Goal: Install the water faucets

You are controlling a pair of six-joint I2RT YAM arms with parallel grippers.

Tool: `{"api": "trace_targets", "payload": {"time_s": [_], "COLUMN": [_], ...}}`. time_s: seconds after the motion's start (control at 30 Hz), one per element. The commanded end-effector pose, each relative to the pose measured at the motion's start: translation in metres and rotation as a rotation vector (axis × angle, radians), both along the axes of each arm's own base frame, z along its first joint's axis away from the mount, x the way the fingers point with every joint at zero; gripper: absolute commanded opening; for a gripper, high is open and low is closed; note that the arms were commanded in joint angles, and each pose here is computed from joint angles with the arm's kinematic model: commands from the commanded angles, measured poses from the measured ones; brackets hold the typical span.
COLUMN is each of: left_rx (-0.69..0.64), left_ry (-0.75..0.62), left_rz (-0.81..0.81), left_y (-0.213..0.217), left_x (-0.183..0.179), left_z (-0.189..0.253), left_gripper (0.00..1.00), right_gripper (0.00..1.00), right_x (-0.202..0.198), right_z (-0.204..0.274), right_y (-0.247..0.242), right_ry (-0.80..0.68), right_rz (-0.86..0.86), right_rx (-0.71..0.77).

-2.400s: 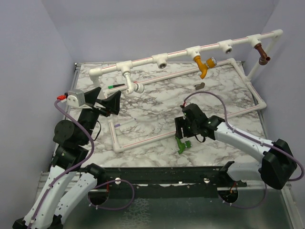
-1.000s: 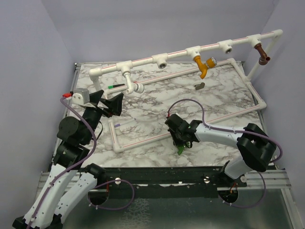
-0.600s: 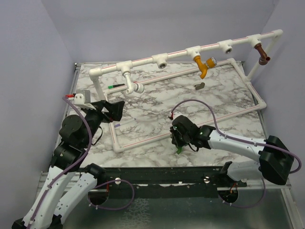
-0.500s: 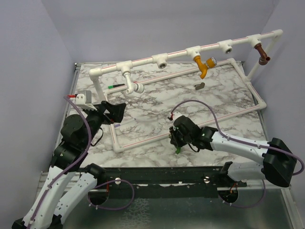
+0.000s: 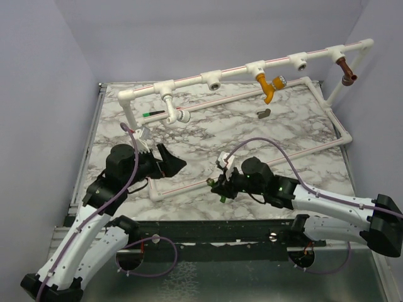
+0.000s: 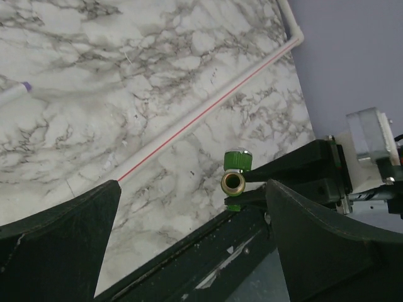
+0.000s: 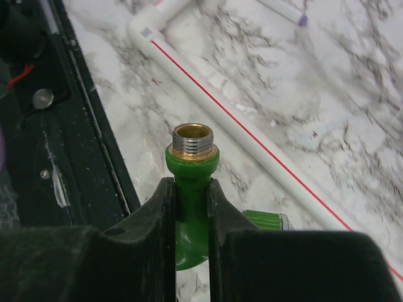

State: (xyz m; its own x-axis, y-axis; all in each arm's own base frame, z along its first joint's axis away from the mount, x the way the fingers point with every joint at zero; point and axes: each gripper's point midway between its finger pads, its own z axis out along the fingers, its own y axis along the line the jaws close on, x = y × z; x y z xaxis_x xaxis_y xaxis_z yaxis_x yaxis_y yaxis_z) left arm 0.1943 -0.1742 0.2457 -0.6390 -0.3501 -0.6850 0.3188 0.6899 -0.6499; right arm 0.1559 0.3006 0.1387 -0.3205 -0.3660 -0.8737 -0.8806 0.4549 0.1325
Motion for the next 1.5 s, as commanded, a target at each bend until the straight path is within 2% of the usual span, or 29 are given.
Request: {"api": "trace_targets", "payload": {"time_s": [0.0,0.27,0.43,0.6,0.97,1.27,1.47], "left_rx": [-0.045,-0.097,-0.119,-0.129,-0.126,-0.134,-0.136], "left_ry": [0.181,0.328,0.368,0.424,0.459,0.477,0.496], "left_rz": [-0.183,-0.347,-0.401,-0.445,-0.462,-0.483,-0.492], "left_y": [-0.024,-0.038,-0.039,-0.039,-0.037,-0.037,-0.037], "left_x": [-0.029,-0.063,-0.077,-0.090,-0.099,-0.104,-0.108], "left_z": [-0.023,-0.046,-0.054,-0.066,-0.073,-0.076,-0.080], "left_gripper": [0.99,0.99,0.98,0.87,0.72,0.56,0.50], "right_gripper": [0.01,0.01,0.00,0.01,0.00,0.00,0.00], "right_x": [-0.015,-0.038,-0.039,-0.043,-0.050,-0.050,-0.048], "right_z": [0.038,0.047,0.036,0.035,0.017,0.016,0.014], "right_y": [0.031,0.057,0.069,0.076,0.082,0.092,0.095], "right_ry": [-0.188,-0.351,-0.334,-0.348,-0.309,-0.315,-0.310], "right_rz": [0.224,0.472,0.533,0.570,0.616,0.604,0.589], "right_rx": [0.122,0.136,0.047,0.013,-0.117,-0.136,-0.145]}}
